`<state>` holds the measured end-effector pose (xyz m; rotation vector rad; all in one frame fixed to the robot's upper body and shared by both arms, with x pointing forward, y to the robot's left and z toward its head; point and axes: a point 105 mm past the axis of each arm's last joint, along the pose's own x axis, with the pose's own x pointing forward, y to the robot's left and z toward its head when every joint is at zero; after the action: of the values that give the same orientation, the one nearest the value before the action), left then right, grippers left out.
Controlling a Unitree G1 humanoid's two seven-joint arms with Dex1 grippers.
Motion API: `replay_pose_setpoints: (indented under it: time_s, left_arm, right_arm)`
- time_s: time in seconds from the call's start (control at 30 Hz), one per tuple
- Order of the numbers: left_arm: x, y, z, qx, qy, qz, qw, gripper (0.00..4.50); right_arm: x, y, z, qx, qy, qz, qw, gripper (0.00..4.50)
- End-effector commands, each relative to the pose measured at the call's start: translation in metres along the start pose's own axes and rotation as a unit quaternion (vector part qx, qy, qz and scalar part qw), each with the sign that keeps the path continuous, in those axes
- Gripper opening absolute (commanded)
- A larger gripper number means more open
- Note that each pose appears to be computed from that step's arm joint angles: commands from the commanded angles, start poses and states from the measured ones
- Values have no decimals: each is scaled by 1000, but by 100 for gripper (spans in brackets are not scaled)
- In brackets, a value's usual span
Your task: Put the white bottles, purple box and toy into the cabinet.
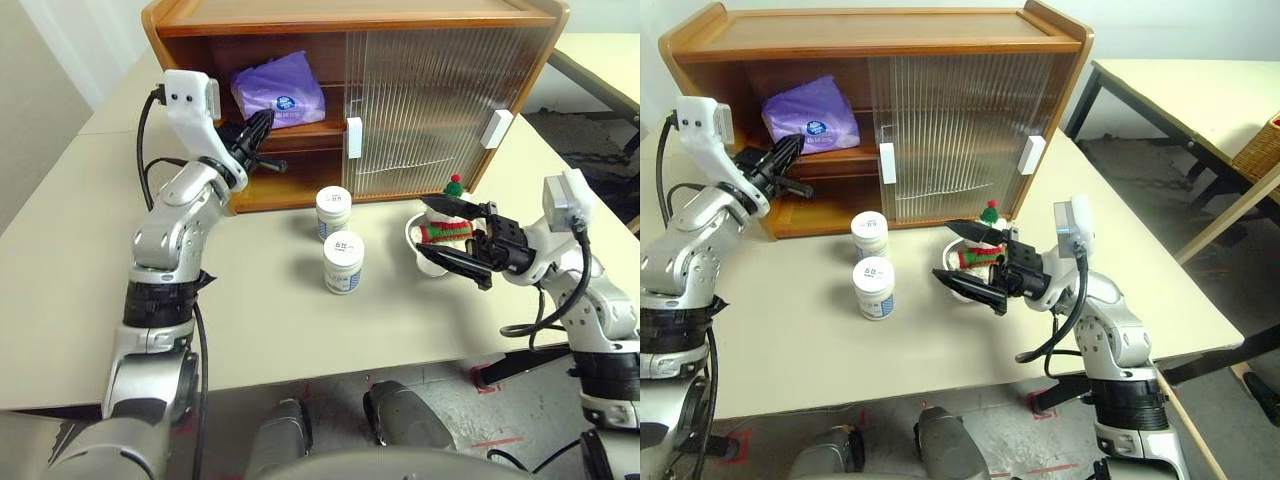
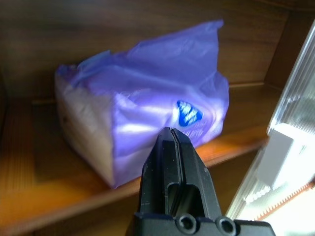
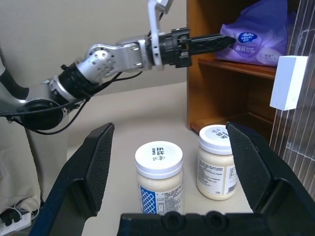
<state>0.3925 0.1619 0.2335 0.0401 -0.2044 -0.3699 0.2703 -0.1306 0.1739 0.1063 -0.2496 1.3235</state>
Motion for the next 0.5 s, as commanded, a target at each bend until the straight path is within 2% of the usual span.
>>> replay_pose_setpoints:
  time_s: [0.03,0.4,0.5]
  left_arm:
    - [7,1,-9,4,6,-2,1000,3]
    - [20,18,-20,-9,7,33,999,3]
    - [19,17,-13,-3,-13,23,1000,3]
  right_arm:
    - [0,3,0,-8,0,3,1000,450]
    - [-2,3,0,-9,2,-2,1000,450]
    - [-2,2,1,-11,4,0,1000,450]
